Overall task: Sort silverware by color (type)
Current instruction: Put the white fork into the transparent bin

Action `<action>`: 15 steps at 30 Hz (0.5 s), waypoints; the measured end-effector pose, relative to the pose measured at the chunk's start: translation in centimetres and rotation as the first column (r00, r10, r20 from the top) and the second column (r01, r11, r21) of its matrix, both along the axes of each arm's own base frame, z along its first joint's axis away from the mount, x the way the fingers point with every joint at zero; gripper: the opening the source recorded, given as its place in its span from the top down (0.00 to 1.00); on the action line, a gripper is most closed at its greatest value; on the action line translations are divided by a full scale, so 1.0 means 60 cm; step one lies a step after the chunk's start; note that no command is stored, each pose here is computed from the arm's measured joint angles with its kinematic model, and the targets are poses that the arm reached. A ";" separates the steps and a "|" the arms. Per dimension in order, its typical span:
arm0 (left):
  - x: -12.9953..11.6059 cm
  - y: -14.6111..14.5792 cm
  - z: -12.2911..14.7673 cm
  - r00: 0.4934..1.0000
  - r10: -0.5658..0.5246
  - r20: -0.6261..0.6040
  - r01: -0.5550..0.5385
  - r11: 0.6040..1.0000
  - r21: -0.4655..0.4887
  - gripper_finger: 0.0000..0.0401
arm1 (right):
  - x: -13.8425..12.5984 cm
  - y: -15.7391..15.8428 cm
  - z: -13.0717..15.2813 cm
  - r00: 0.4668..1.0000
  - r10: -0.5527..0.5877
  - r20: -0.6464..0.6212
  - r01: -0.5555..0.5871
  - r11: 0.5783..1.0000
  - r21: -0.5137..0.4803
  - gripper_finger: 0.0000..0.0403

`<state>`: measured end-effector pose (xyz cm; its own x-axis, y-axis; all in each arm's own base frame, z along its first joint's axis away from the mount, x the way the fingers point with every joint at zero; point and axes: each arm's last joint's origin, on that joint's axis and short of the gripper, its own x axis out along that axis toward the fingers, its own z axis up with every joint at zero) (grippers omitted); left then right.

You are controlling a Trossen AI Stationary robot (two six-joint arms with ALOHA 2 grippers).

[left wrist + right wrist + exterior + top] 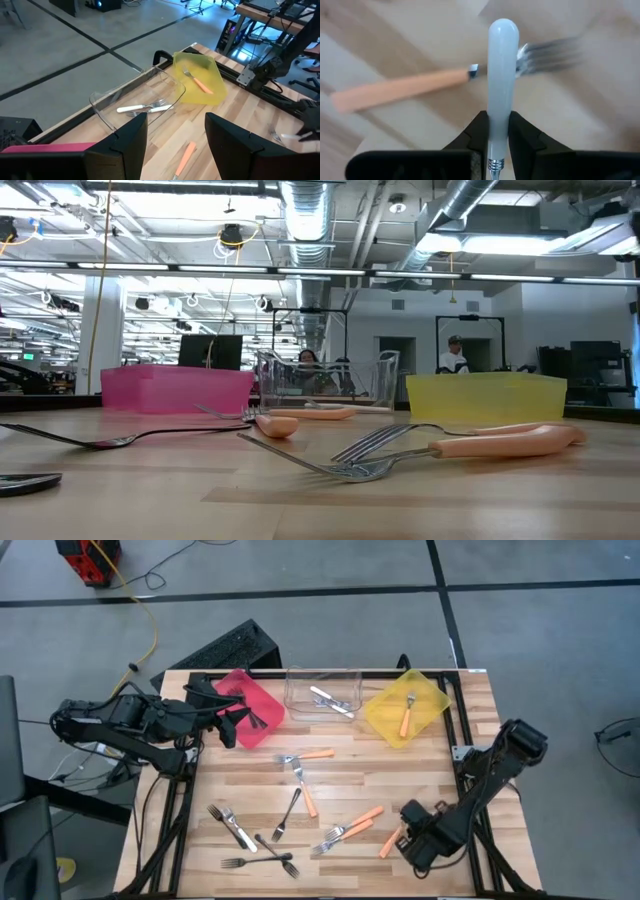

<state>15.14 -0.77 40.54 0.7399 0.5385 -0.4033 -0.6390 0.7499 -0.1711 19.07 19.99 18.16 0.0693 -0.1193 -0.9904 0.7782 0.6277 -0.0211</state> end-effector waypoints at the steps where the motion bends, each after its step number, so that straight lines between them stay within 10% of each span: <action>1: 0.000 0.000 0.000 1.000 0.000 -0.001 0.001 1.000 0.002 0.55 | 0.002 -0.008 0.004 1.000 0.012 -0.006 -0.012 1.000 -0.010 0.82; 15: 0.000 -0.001 -0.001 0.999 -0.040 -0.020 0.040 0.999 -0.002 0.55 | 0.068 -0.140 0.055 0.985 0.158 0.069 -0.142 0.970 -0.199 0.82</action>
